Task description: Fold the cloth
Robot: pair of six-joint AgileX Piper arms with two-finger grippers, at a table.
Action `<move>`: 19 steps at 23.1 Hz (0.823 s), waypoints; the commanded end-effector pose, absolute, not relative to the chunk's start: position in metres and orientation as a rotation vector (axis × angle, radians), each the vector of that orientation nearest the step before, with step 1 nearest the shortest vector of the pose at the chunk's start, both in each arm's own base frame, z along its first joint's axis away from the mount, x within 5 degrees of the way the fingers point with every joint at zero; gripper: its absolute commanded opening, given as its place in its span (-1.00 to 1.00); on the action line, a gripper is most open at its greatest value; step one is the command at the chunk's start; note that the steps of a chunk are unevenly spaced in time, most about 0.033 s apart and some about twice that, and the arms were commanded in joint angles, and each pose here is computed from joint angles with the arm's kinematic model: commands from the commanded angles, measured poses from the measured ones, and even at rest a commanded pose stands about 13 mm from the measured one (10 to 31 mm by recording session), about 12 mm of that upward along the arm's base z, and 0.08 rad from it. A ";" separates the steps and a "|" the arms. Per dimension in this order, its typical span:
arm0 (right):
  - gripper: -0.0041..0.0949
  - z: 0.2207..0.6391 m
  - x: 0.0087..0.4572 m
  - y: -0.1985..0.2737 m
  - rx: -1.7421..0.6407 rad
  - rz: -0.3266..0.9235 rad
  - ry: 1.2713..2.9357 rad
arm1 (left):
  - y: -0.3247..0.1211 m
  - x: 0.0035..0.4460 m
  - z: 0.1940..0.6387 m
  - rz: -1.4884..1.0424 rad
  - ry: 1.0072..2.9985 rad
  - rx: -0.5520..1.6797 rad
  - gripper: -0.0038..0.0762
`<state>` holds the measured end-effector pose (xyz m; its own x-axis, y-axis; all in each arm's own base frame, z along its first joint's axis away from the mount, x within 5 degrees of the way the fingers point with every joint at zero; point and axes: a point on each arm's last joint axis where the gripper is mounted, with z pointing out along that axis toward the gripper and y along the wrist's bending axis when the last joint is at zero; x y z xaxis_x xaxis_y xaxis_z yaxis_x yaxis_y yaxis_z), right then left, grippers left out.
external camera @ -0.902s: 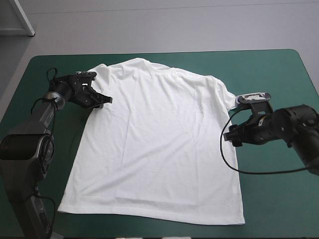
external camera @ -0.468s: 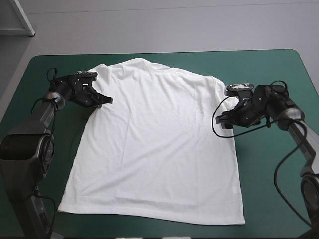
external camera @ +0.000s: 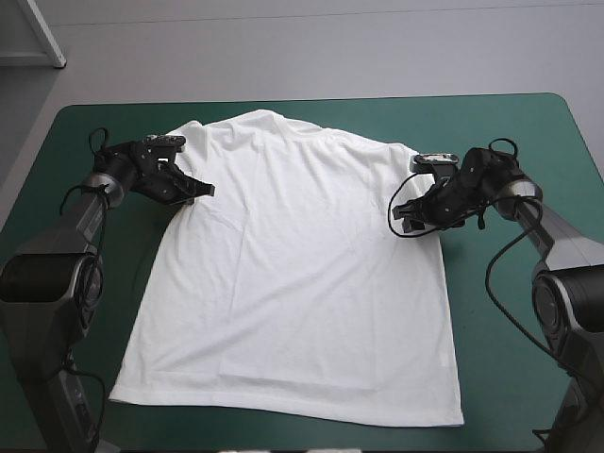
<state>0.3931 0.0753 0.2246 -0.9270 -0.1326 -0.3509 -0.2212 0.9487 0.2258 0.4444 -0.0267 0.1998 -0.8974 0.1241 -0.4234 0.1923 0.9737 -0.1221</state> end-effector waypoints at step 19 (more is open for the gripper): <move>-0.95 0.423 0.354 0.067 -0.326 0.312 2.165 | -0.022 0.404 0.427 -0.034 2.236 0.317 -0.86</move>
